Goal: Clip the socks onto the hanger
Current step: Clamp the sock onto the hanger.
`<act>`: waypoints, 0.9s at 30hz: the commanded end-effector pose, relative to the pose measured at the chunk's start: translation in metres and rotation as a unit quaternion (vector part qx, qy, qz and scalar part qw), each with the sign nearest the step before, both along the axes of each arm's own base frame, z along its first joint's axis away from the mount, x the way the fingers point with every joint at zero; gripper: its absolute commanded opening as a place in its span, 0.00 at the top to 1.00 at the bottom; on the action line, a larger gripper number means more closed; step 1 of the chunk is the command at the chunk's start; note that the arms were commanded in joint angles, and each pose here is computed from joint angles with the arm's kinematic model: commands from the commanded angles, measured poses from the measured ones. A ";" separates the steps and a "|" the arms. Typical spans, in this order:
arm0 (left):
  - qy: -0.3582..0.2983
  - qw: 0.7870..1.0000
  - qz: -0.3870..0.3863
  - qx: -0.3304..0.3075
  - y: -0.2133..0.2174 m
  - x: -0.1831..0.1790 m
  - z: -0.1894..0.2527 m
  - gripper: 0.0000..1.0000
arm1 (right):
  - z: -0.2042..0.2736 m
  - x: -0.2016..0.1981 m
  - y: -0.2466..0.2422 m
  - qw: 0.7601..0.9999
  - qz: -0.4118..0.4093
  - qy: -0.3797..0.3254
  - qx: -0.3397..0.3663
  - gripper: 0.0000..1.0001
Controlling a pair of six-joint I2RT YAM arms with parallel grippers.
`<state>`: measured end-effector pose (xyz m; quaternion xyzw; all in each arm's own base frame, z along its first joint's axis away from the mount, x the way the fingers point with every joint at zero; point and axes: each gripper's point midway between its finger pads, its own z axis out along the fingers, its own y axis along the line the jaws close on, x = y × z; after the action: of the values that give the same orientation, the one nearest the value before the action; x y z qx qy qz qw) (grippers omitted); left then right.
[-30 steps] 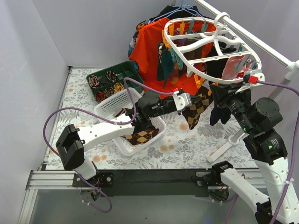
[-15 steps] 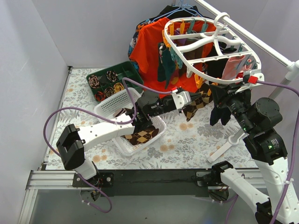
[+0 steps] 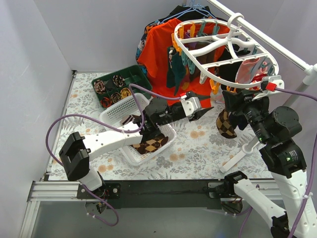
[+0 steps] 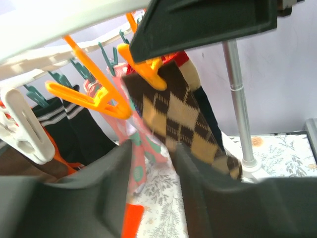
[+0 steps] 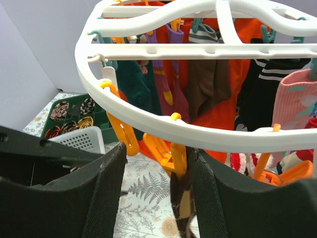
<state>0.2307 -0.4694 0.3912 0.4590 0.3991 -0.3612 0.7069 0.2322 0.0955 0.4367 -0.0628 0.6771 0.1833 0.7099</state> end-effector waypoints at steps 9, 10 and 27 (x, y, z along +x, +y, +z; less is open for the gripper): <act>0.120 0.989 -0.012 -0.084 0.018 0.012 0.024 0.33 | 0.015 -0.008 -0.020 0.999 -0.042 -0.034 -0.003 0.32; 0.129 0.987 -0.020 -0.091 0.018 0.014 0.028 0.31 | 0.015 -0.009 -0.021 0.998 -0.043 -0.035 -0.003 0.31; 0.258 0.945 -0.157 -0.123 0.002 0.007 0.038 0.29 | 0.020 -0.023 -0.024 0.998 -0.033 -0.059 -0.019 0.30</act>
<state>0.2530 -0.4641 0.4080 0.3199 0.4723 -0.5745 0.5869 0.2150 0.0731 0.4491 -0.0550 0.6550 0.1461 0.7393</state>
